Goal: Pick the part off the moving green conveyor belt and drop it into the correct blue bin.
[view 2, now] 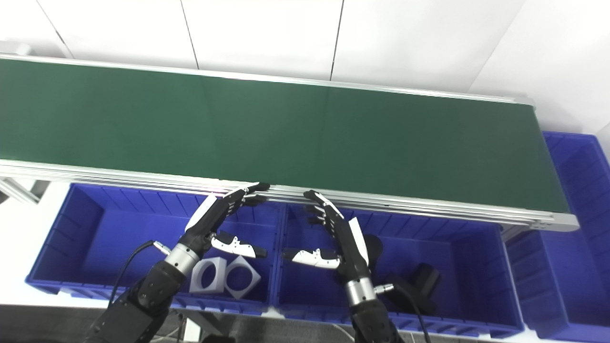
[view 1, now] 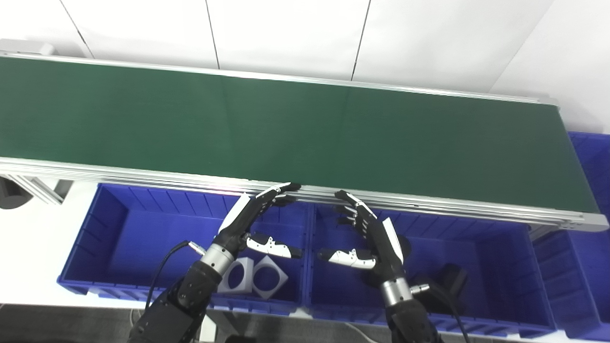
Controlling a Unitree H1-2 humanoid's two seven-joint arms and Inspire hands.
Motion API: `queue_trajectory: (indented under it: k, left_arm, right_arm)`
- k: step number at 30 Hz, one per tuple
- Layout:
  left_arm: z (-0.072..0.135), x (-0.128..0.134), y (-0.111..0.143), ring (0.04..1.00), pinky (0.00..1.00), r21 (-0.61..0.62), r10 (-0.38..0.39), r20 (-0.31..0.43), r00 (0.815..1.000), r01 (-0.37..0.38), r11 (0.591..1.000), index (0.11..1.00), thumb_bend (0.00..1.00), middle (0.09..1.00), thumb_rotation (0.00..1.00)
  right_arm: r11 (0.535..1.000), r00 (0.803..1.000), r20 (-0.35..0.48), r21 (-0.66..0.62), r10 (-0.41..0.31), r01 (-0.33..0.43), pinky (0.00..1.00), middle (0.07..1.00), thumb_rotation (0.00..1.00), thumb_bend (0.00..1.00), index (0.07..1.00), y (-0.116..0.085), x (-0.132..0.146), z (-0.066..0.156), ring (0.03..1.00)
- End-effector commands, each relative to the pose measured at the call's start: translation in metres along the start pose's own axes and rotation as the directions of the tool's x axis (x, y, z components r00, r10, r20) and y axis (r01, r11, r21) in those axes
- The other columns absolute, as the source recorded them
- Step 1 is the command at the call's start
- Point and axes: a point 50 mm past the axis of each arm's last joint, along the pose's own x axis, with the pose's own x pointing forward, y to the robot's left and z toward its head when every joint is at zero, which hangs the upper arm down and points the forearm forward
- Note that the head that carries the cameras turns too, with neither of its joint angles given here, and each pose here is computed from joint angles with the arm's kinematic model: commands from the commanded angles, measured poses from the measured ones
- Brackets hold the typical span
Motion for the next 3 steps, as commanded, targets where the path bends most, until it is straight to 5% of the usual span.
queue_trajectory:
  k: [1,3]
  left_arm:
    - [-0.0058,0.0002,-0.0051,0.82,0.77,0.025,-0.045,-0.037,0.998,0.046,0.999,0.818,1.0,0.842,0.25]
    - [-0.0072,0.0002,-0.0061,0.814,0.76,0.02,-0.045,-0.043,0.998,0.046,0.999,0.806,1.0,0.834,0.26]
  right_arm:
    - [1.0,1.0,0.013,-0.002,0.003,-0.003,0.72,0.905,0.32,0.99,0.83,0.0007,0.0014,0.0,0.801]
    - [1.0,1.0,0.01,0.004,0.005,-0.005,0.73,0.903,0.32,0.99,0.826,0.0005,0.001,-0.0008,0.802]
